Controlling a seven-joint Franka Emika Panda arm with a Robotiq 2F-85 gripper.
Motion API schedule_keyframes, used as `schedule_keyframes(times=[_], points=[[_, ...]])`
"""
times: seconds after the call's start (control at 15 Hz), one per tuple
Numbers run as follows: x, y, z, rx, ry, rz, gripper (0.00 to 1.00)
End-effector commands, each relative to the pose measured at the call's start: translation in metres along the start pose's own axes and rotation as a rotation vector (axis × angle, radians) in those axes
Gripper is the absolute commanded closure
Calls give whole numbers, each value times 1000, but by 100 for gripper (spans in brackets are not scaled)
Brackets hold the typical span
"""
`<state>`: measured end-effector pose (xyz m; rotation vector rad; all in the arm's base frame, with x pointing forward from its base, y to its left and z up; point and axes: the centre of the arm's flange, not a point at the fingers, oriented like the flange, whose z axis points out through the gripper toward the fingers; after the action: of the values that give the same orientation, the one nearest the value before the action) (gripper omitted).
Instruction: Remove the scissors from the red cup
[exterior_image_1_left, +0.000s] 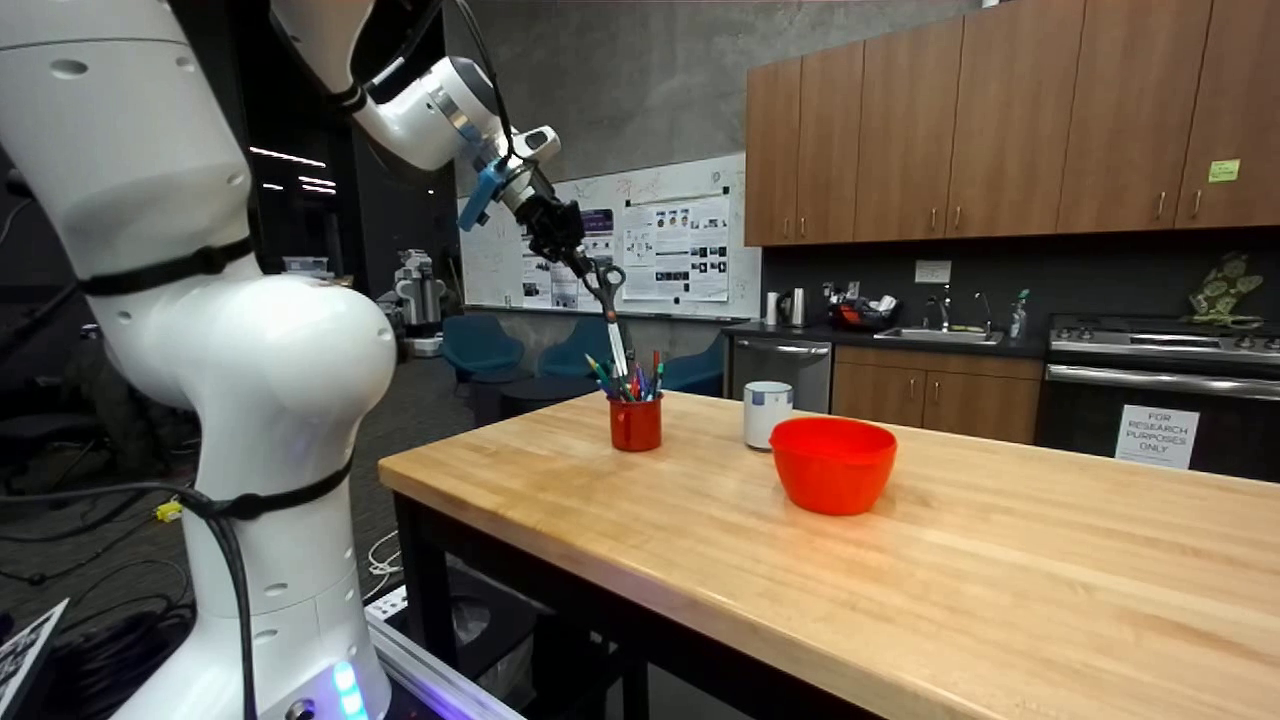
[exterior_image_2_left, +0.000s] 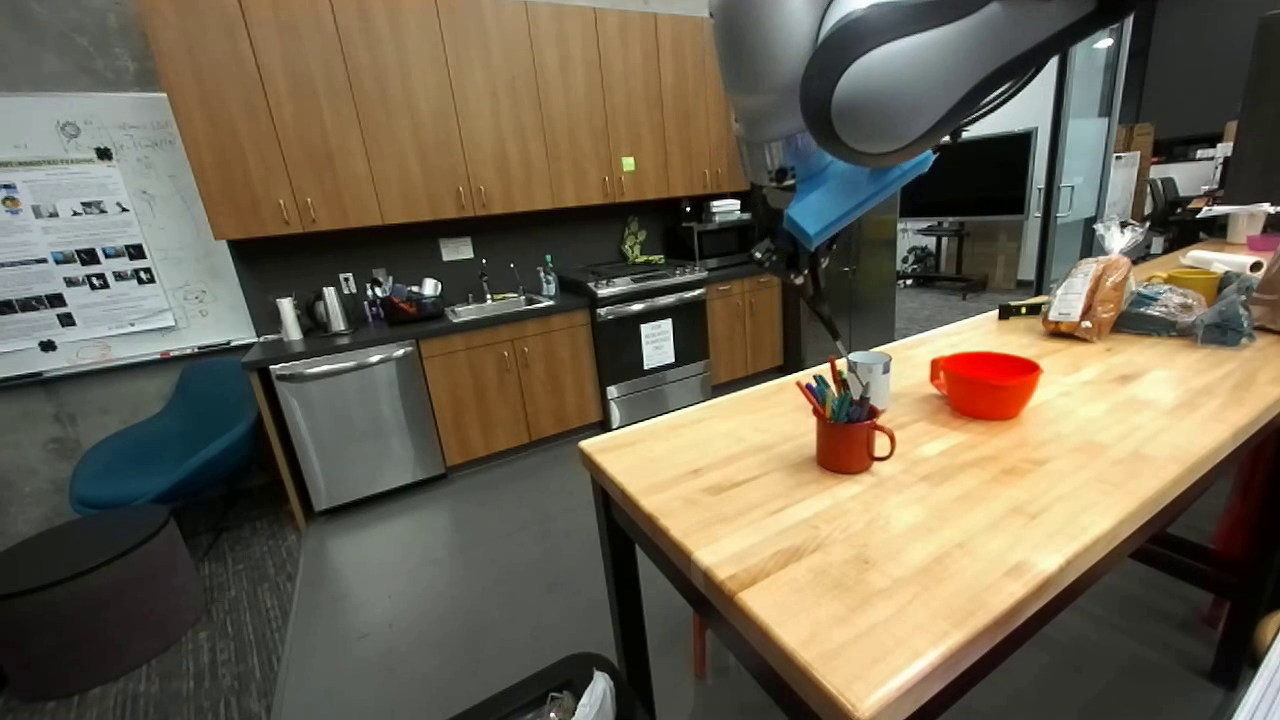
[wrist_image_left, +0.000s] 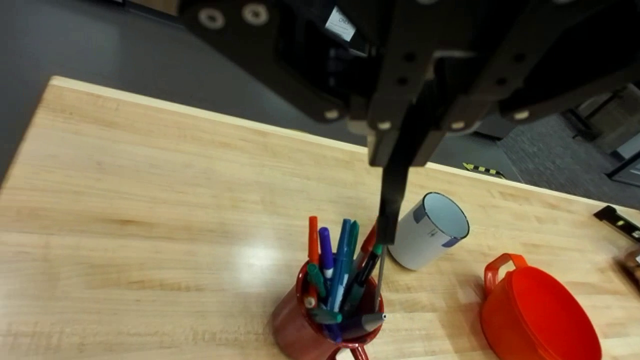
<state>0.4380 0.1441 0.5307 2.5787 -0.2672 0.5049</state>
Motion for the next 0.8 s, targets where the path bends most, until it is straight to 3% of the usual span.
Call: schedule_keyframes(times=[0.0,0.4,0.73], points=[[-18,-6,-38,40,36,-54,97],[-43,-46,-78,109,72,-154,97],[-58,-74,-68,211,-41,-264,97]])
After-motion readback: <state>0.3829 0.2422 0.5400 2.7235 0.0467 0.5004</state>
